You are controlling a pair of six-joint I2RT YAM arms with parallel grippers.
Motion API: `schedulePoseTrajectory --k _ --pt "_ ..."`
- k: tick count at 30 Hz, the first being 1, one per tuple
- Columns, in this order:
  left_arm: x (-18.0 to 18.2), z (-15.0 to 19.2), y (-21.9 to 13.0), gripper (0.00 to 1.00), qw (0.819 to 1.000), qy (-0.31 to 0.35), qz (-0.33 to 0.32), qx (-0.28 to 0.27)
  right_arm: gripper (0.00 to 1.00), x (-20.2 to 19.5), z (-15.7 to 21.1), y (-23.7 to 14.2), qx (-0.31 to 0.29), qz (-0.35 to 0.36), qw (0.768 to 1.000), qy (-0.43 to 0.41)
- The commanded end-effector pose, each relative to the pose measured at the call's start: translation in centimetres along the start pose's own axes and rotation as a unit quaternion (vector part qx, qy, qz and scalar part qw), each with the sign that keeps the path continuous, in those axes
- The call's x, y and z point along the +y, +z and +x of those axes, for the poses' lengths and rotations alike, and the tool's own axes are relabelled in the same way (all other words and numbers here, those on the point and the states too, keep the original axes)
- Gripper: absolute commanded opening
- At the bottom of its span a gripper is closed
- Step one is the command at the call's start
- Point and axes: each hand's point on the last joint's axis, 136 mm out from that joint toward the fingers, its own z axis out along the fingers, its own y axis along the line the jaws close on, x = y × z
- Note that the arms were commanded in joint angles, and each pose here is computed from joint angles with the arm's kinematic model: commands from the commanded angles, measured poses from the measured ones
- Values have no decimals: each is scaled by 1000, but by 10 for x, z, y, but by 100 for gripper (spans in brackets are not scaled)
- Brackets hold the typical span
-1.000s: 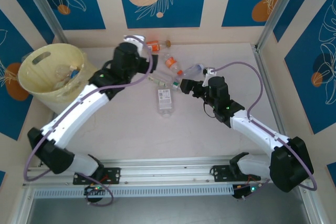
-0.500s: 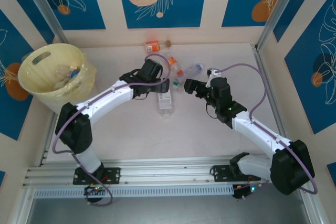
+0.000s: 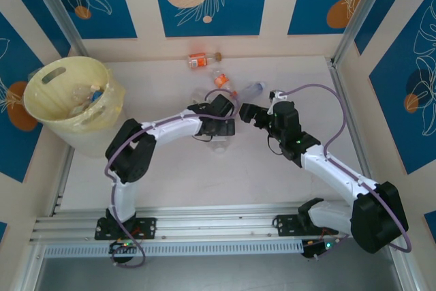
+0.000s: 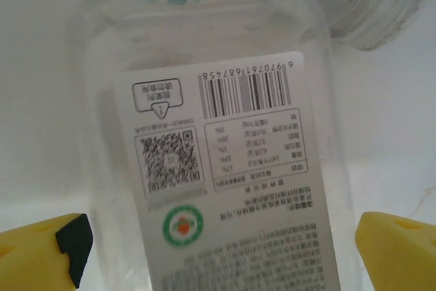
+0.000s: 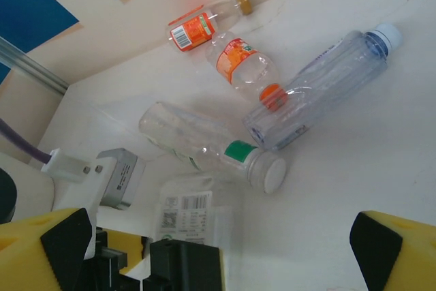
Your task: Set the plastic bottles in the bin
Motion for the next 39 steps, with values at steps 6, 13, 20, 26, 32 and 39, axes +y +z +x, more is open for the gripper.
schedulePoseTrajectory --k 6,13,20,26,32,39 --pt "9 -1 27 100 999 2 -52 0 100 -9 -4 -10 -15 17 1000 9" --pt "3 1 21 100 1000 7 -16 9 100 -13 -5 -14 -20 21 1000 8" --pt "11 2 -2 100 999 34 -7 -8 100 -15 -4 -12 -19 22 999 14" --pt "24 -7 17 100 992 94 -80 2 100 -15 -3 -12 -16 20 1000 17" --pt "32 -14 29 100 984 126 -128 6 100 -20 -2 -18 -23 30 999 16" --pt "25 -10 31 86 986 129 -108 18 100 -24 -2 -19 -25 34 999 20"
